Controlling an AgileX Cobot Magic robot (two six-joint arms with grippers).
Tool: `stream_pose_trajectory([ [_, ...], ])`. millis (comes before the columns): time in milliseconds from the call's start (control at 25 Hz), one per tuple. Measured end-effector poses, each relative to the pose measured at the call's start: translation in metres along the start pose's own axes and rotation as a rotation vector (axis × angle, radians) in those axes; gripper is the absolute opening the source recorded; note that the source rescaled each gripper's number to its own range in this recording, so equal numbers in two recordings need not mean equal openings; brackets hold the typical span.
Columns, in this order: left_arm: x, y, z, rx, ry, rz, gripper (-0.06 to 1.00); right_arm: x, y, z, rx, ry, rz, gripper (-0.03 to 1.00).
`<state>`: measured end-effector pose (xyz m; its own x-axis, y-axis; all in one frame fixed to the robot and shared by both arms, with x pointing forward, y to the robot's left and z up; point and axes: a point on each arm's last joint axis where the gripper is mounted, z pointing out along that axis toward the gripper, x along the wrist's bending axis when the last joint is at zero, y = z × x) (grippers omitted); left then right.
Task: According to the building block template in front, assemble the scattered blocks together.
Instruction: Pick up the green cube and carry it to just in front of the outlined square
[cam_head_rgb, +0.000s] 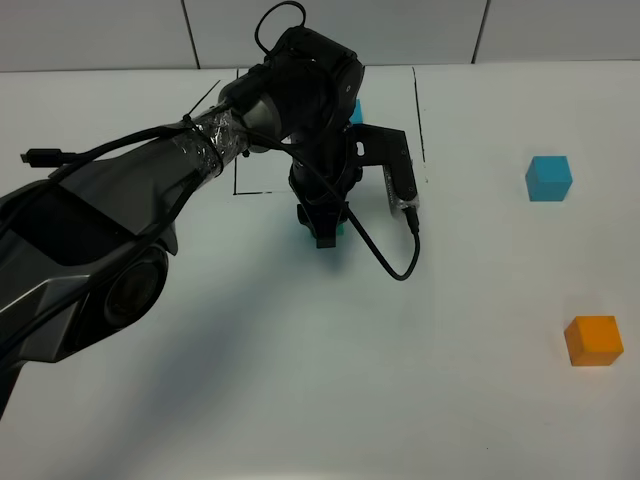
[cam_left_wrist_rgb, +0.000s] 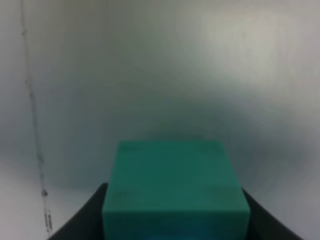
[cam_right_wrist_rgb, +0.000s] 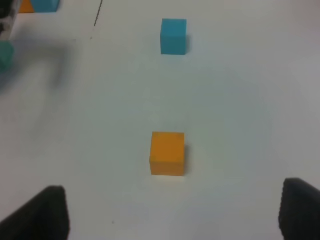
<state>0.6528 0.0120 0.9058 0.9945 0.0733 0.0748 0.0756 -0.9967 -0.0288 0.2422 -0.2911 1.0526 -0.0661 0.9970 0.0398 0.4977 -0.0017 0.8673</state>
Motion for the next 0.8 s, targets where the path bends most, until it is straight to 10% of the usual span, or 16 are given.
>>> stream_pose_trajectory([
  [800, -0.005, 0.007, 0.017, -0.036, -0.068, 0.048, 0.01, 0.000, 0.000, 0.000, 0.000, 0.000, 0.002, 0.74],
])
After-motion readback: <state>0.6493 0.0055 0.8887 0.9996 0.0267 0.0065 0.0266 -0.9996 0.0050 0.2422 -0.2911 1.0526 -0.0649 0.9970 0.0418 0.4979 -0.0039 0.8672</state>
